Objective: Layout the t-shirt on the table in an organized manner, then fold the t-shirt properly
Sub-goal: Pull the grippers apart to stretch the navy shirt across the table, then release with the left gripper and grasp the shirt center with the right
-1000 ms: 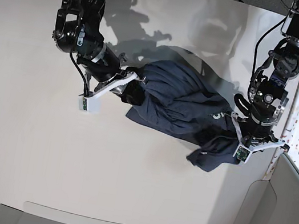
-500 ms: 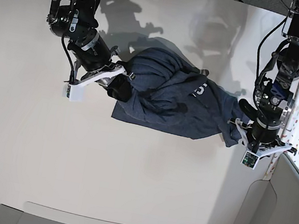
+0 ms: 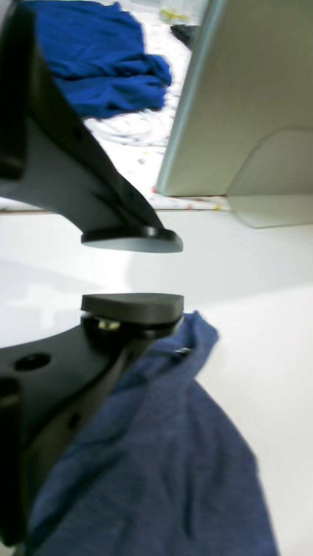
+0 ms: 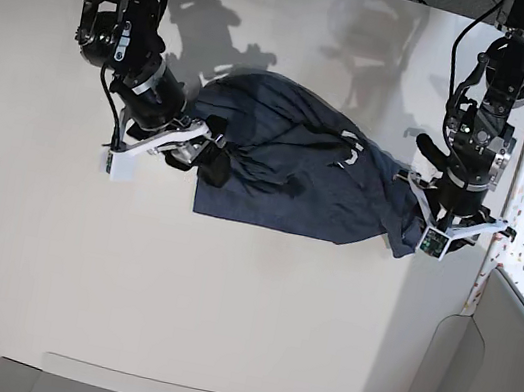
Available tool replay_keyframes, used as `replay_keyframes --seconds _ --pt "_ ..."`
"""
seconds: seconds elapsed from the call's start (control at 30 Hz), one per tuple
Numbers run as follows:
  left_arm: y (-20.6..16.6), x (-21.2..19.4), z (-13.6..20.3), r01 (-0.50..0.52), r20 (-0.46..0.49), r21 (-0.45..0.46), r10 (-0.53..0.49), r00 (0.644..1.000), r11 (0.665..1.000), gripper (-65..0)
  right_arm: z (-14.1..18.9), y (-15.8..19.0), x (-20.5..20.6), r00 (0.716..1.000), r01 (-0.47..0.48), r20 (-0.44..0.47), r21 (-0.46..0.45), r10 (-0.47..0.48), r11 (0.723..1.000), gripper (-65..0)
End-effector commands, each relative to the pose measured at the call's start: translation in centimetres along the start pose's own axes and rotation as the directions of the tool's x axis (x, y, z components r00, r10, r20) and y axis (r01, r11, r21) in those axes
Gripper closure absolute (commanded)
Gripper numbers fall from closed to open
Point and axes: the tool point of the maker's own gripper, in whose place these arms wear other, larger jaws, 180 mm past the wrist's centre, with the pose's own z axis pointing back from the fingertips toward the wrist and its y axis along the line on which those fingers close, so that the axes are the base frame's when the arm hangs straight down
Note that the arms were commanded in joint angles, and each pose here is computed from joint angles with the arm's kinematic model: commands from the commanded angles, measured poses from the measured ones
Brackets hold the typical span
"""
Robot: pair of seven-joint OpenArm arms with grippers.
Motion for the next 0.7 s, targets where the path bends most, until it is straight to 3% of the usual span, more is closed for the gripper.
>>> replay_keyframes --seconds 0.0,0.2,0.33,0.57,0.67 --pt "1.4 1.7 0.1 -0.009 0.058 0.038 0.007 0.998 0.999 -16.1 0.5 0.0 1.9 0.998 -0.014 0.064 0.001 0.014 1.000 -39.7" --pt "3.0 0.8 0.3 -0.060 0.041 0.082 0.057 0.998 0.995 -16.1 2.6 -4.3 5.5 0.983 0.040 0.182 -0.109 -0.020 0.993 -39.8" --pt "2.9 0.6 0.3 -0.059 0.036 0.081 0.056 0.998 0.995 -16.1 3.1 -4.7 7.4 0.973 0.040 0.232 -0.118 -0.012 0.992 -39.8" --pt "1.2 -0.8 1.1 -0.109 0.009 0.054 0.108 0.994 0.993 -16.1 1.4 -0.2 9.5 0.967 -0.048 0.250 -0.015 0.050 0.999 -40.1" --pt "1.2 -1.3 1.2 -0.191 0.004 0.073 0.191 0.982 0.979 -16.1 0.1 2.8 9.7 0.960 -0.151 0.240 0.011 0.144 0.988 -40.1"
